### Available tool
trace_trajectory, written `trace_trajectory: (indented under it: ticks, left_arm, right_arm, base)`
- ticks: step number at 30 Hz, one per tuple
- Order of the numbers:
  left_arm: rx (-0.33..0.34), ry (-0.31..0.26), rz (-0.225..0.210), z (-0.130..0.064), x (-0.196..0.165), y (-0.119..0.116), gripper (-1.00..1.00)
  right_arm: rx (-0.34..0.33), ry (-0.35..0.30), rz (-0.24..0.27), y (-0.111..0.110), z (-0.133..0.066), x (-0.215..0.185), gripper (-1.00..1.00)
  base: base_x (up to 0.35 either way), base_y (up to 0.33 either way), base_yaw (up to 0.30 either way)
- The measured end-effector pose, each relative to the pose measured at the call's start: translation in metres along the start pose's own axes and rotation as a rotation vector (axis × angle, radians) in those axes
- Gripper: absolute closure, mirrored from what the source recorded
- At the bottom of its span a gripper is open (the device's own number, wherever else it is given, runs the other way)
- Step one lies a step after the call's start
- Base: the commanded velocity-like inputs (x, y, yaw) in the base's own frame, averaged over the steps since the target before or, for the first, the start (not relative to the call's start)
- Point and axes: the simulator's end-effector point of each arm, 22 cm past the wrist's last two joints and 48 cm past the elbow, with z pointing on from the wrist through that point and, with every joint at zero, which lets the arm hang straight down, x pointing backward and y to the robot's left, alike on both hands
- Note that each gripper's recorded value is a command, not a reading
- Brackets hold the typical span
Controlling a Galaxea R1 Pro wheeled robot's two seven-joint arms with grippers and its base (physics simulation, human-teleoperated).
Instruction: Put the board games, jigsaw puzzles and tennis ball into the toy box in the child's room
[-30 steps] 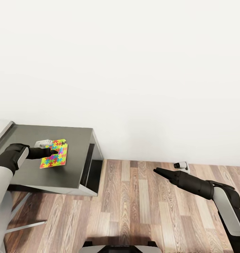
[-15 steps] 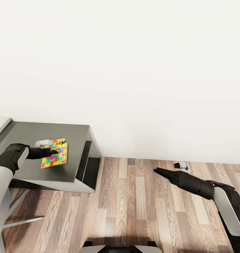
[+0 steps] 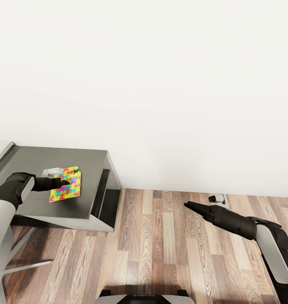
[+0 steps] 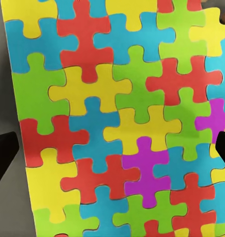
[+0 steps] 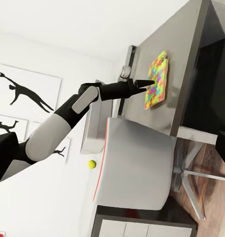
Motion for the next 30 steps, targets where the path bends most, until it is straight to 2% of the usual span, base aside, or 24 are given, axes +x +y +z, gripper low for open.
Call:
trace_trajectory:
  ticks: [5,7,12,13,15,18,23,30]
  left_arm:
    - [0.004,0.004,-0.004,0.000,0.001,0.000,-1.00]
    - [0.004,0.004,-0.005,0.000,0.001,0.000,-1.00]
    - [0.004,0.006,-0.005,0.000,0.001,0.000,-1.00]
    - [0.004,0.006,-0.005,0.000,0.001,0.000,-1.00]
    - [0.004,0.006,-0.005,0.000,0.001,0.000,-1.00]
    - [0.004,0.006,-0.005,0.000,0.001,0.000,-1.00]
    - [0.007,0.009,-0.006,0.000,0.002,-0.001,-1.00]
    - [0.092,0.013,-0.007,-0.001,0.003,-0.019,-1.00]
  right_arm:
    - [0.019,0.000,0.001,-0.005,0.001,0.001,-1.00]
    - [0.062,-0.003,0.011,-0.017,0.001,0.002,-1.00]
    - [0.384,0.001,0.083,-0.102,-0.018,0.014,-1.00]
    - [0.428,0.002,0.092,-0.112,-0.022,0.016,-1.00]
    - [0.465,0.004,0.099,-0.121,-0.025,0.018,-1.00]
    - [0.496,0.007,0.105,-0.128,-0.028,0.020,-1.00]
    - [0.502,0.008,0.106,-0.129,-0.029,0.021,-1.00]
    - [0.501,0.008,0.106,-0.129,-0.028,0.021,-1.00]
  base:
    - [0.000,0.000,0.000]
    - [0.000,0.000,0.000]
    - [0.000,0.000,0.000]
    - [0.000,0.000,0.000]
    - [0.000,0.000,0.000]
    - [0.000,0.000,0.000]
    - [0.000,0.000,0.000]
    - [0.000,0.000,0.000]
